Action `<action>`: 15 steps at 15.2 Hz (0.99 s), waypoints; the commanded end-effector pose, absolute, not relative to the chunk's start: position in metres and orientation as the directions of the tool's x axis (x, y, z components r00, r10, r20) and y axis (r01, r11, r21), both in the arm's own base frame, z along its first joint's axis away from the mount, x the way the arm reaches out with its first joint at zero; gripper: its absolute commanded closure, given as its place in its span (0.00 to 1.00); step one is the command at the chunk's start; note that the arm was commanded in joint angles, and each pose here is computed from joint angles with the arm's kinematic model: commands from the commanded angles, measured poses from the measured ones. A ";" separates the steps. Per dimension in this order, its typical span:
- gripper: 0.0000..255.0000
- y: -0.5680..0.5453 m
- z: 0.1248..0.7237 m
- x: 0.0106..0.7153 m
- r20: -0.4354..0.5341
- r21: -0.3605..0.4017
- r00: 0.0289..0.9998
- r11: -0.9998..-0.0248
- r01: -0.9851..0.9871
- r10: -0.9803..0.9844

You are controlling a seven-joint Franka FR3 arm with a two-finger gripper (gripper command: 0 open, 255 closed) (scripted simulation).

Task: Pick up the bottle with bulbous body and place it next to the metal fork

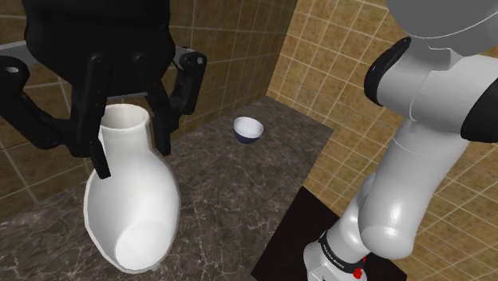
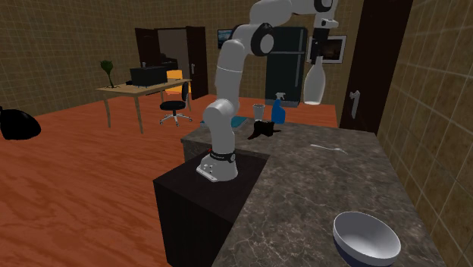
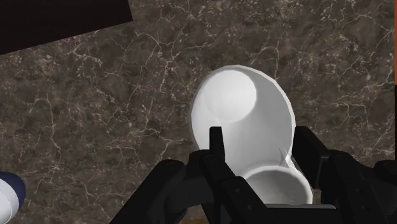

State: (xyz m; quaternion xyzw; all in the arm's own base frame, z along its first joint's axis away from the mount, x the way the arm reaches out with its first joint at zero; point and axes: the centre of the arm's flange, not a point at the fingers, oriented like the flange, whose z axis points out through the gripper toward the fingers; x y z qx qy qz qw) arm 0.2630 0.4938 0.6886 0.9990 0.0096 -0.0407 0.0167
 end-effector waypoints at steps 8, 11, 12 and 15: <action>1.00 0.494 0.640 0.263 -0.082 0.032 0.997 -0.999 0.020 0.017; 1.00 0.494 0.624 0.263 -0.082 0.032 0.997 -0.999 0.020 0.017; 1.00 0.494 0.619 0.263 -0.082 0.032 0.997 -0.999 0.020 0.017; 1.00 0.494 0.603 0.263 -0.082 0.032 0.997 -0.999 0.020 0.017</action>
